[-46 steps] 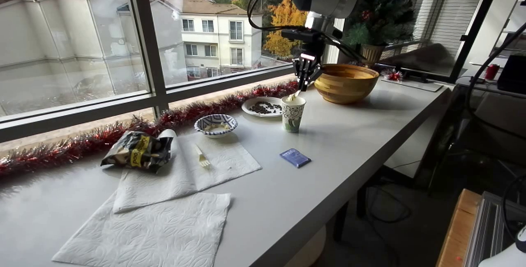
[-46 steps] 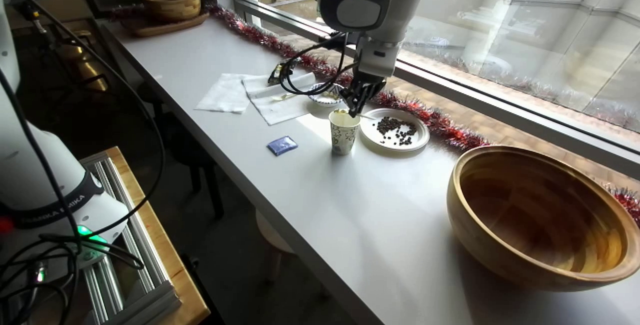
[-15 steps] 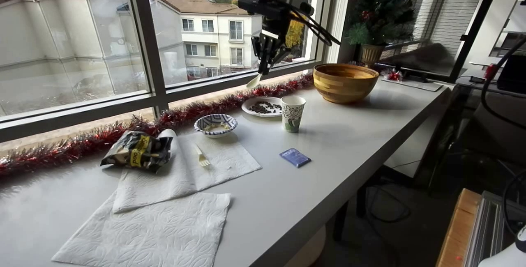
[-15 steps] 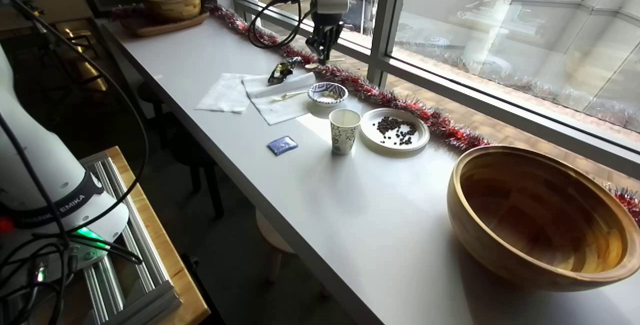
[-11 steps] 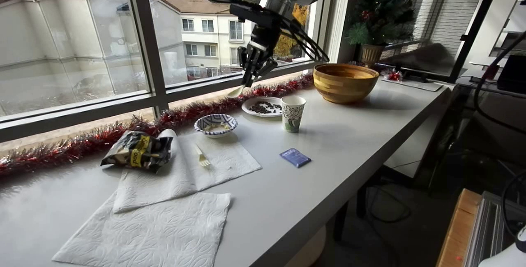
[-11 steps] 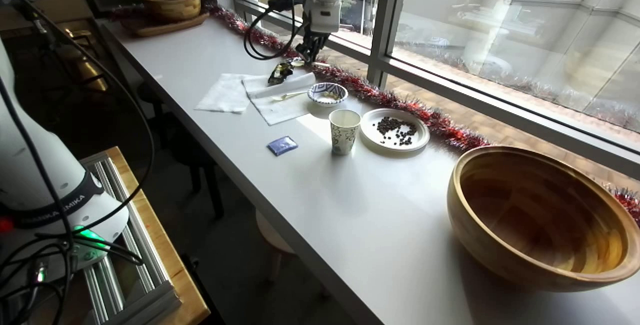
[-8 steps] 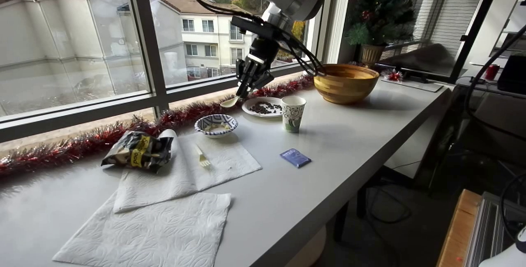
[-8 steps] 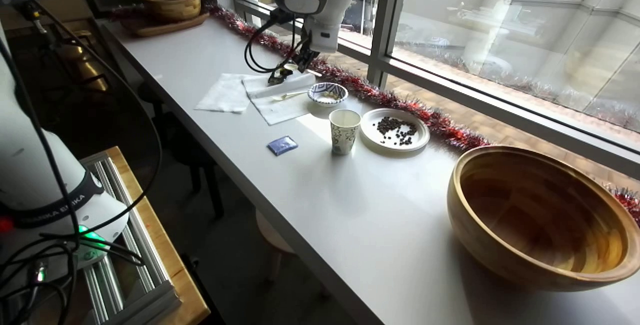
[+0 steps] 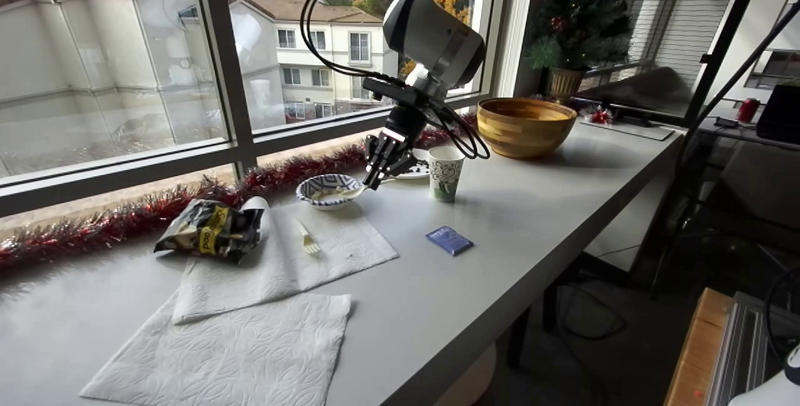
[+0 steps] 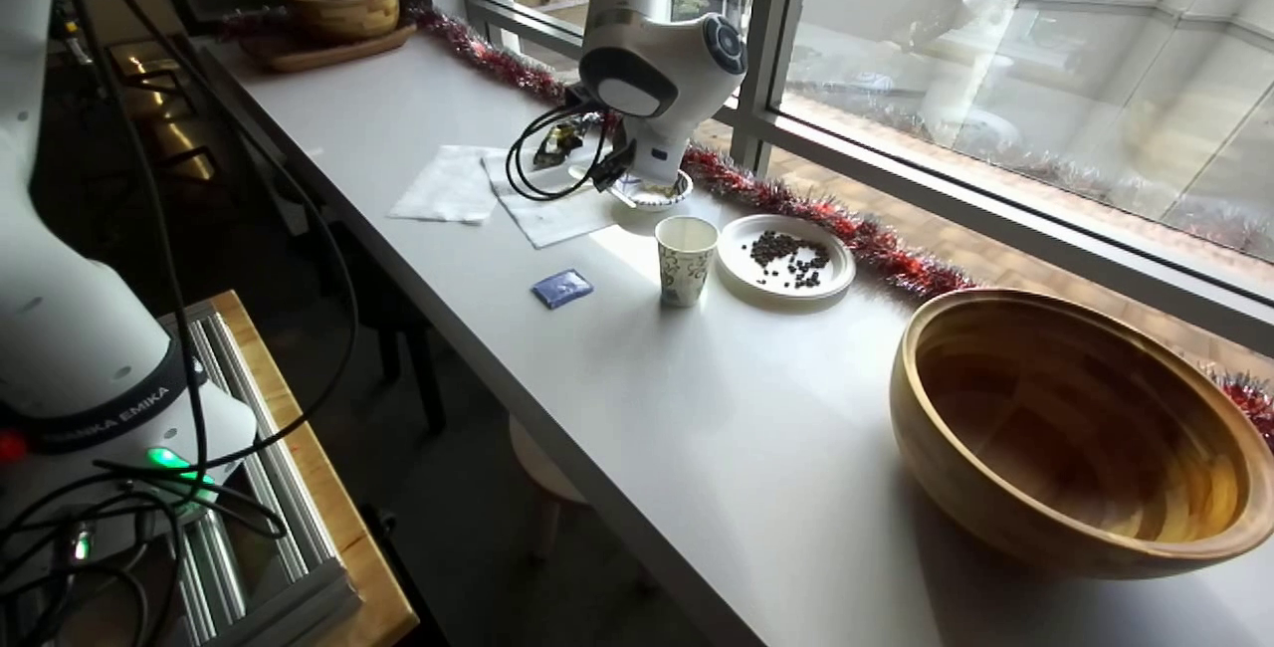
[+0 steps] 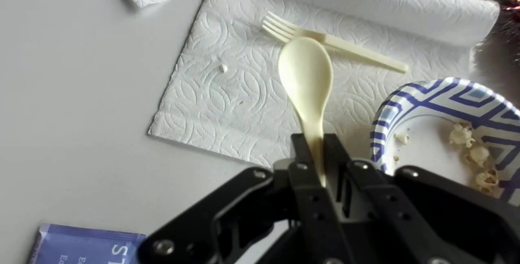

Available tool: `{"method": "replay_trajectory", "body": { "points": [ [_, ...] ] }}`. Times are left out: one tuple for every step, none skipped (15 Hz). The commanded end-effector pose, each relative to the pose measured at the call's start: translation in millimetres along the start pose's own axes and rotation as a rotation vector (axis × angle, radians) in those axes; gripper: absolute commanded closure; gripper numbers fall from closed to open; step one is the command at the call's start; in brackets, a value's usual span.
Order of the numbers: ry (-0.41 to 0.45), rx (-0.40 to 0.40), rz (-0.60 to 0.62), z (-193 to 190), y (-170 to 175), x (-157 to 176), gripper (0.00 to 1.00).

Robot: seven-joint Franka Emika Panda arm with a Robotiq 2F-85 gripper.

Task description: Use the spoon to transfer some of the white contents to the cup

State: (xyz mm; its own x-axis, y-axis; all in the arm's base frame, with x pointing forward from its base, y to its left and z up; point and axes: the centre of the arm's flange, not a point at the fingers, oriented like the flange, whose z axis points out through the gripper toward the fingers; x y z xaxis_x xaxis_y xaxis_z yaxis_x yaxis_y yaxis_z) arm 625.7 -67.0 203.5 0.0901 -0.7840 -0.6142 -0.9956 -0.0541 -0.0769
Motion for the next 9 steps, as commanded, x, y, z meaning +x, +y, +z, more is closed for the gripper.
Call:
{"method": "replay_trajectory", "body": {
  "points": [
    [-0.028, -0.032, -0.002, 28.1, -16.4, 17.5, 0.96],
    [-0.024, -0.046, 0.0, 37.0, -17.1, 20.6, 0.96],
    [-0.023, -0.058, 0.0, 44.1, -17.7, 22.9, 0.96],
    [-0.02, -0.066, -0.001, 50.4, -18.2, 24.8, 0.96],
    [-0.017, -0.072, -0.003, 55.1, -18.8, 26.7, 0.96],
    [-0.013, -0.077, -0.001, 59.5, -19.4, 29.7, 0.96],
    [-0.007, -0.077, -0.004, 63.3, -20.3, 32.3, 0.96],
    [-0.002, -0.078, -0.006, 66.2, -21.2, 34.8, 0.96],
    [0.0, -0.083, -0.006, 68.1, -21.4, 36.5, 0.96]
  ]
}}
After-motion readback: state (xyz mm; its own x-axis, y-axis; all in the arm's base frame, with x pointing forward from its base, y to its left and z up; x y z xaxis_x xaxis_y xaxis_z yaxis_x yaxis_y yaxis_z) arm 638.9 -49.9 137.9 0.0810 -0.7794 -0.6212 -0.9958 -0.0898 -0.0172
